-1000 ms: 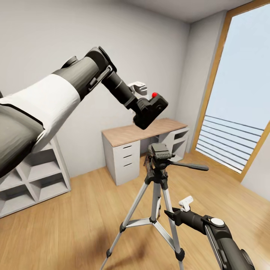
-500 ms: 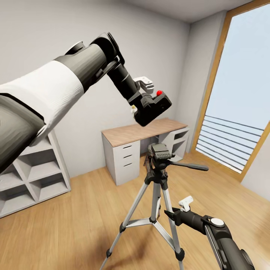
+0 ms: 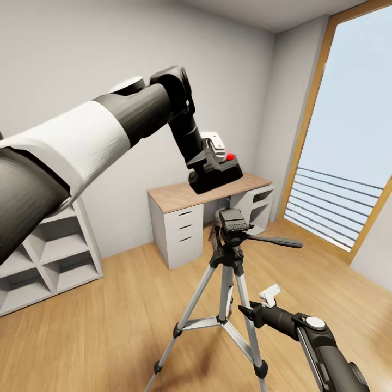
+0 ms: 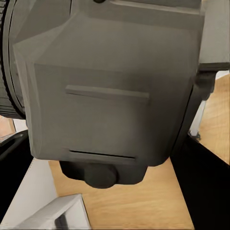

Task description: Attach the digital camera to the camera tripod in the bedroom.

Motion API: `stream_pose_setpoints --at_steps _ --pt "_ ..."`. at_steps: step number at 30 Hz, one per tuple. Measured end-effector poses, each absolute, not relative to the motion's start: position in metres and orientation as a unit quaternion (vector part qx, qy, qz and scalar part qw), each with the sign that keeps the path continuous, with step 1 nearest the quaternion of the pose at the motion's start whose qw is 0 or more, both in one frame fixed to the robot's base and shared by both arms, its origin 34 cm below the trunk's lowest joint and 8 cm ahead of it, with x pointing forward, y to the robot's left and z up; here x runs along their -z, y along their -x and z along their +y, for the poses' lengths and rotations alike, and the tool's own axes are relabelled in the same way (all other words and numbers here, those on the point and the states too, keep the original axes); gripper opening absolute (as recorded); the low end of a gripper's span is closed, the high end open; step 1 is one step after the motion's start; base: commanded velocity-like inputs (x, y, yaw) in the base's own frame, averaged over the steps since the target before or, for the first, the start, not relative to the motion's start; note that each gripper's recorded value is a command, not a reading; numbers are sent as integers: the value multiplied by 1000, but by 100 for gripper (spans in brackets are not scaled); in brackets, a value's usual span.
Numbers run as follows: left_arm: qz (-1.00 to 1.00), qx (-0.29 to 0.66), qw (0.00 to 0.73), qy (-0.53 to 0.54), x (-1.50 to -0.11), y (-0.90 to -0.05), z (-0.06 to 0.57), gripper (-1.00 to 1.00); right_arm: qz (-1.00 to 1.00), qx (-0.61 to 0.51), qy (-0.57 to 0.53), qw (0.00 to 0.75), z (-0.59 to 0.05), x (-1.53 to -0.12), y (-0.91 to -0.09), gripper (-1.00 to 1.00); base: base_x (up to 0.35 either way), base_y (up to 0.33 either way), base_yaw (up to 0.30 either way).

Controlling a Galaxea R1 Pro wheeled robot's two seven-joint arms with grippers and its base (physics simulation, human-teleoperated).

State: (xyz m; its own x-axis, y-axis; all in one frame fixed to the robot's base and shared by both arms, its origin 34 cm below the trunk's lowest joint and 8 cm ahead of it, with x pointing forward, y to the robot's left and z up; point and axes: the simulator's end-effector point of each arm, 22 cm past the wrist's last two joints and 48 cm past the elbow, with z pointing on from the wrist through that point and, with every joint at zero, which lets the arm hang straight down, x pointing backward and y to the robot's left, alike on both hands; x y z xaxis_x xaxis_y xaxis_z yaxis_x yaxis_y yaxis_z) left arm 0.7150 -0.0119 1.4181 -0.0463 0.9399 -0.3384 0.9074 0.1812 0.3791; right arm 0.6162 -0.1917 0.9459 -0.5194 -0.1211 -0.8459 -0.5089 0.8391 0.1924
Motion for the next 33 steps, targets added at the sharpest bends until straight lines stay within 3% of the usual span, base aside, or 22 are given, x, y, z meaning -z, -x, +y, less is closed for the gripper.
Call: stream_pose_setpoints --at_steps 20,33 --pt "692 -45 241 -679 -1387 -705 -25 -100 843 -214 192 455 -188 -948 -616 -100 0 0 0" --pt "691 1 248 -679 -1398 -689 -42 -100 838 -214 208 457 -179 -953 -616 -100 0 0 0"
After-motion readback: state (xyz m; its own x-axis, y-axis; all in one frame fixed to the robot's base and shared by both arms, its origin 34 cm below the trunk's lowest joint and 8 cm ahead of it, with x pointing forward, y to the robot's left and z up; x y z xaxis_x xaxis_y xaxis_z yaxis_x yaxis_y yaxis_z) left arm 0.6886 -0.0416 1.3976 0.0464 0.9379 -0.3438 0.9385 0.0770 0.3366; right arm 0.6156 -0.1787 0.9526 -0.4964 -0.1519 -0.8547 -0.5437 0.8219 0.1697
